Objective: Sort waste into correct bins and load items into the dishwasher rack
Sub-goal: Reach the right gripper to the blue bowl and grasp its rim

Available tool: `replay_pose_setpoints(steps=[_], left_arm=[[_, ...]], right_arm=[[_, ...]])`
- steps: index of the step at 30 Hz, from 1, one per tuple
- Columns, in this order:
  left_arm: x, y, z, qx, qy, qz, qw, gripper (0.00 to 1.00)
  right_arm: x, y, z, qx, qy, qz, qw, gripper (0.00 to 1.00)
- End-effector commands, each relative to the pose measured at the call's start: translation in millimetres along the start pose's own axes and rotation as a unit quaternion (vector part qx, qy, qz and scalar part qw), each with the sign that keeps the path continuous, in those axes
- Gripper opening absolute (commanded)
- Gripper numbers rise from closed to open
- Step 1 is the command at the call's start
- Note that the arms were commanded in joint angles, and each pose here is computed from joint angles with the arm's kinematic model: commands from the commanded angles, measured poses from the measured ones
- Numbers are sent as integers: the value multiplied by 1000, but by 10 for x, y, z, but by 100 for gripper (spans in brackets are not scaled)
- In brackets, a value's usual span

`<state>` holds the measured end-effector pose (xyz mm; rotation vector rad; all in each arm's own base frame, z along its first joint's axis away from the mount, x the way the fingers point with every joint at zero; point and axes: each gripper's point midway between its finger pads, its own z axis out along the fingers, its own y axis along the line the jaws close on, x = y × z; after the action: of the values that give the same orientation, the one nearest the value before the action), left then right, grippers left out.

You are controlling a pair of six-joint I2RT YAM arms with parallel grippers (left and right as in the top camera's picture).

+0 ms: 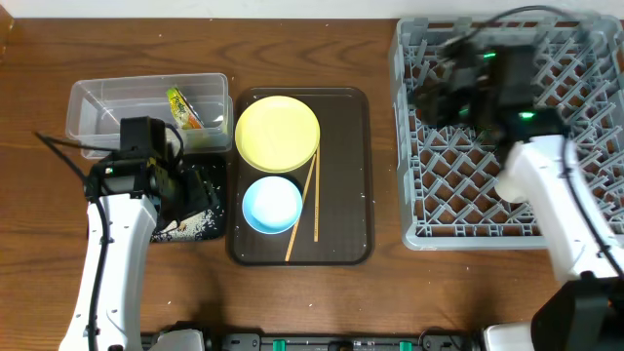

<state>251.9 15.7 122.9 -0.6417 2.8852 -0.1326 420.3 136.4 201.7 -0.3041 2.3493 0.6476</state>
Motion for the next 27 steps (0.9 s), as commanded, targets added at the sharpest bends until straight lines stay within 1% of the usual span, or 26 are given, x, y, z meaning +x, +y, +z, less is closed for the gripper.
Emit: replay_pose_setpoints(steps=[1, 4, 5, 6, 7, 11, 14, 17, 20, 22, 26, 27], left_arm=[[-24, 285, -19, -70, -19, -79, 994, 77], [-32, 357, -26, -73, -18, -101, 992, 78], [-39, 391, -29, -74, -19, -109, 991, 80], [-47, 428, -32, -75, -19, -116, 990, 81], [-52, 460, -36, -76, -19, -123, 989, 84], [-49, 587, -47, -82, -16, -147, 986, 85], [-30, 636, -54, -85, -12, -156, 984, 86], [-21, 642, -54, -86, -10, -157, 984, 86], [-21, 641, -54, -86, -10, -157, 984, 86], [-22, 641, -54, -86, -10, -157, 984, 86], [-21, 642, -55, -86, -10, -157, 984, 86], [-21, 642, -55, -86, -10, -157, 984, 86]], right_arm=[[242, 518, 184, -49, 44, -72, 995, 41], [503, 893, 338, -74, 86, -101, 988, 41], [592, 998, 392, -79, 99, -111, 986, 41], [683, 1102, 443, -85, 112, -120, 983, 41], [766, 1179, 492, -89, 123, -125, 980, 41], [1118, 1463, 702, -103, 171, -137, 970, 41], [1376, 1612, 862, -112, 205, -139, 962, 39], [1593, 1659, 1026, -96, 230, -131, 959, 35], [1771, 1565, 1188, -47, 249, -118, 960, 35], [1876, 1573, 1262, -43, 259, -119, 957, 32], [1970, 1566, 1389, -38, 264, -117, 957, 27], [1978, 1546, 1420, -32, 263, -113, 958, 24]])
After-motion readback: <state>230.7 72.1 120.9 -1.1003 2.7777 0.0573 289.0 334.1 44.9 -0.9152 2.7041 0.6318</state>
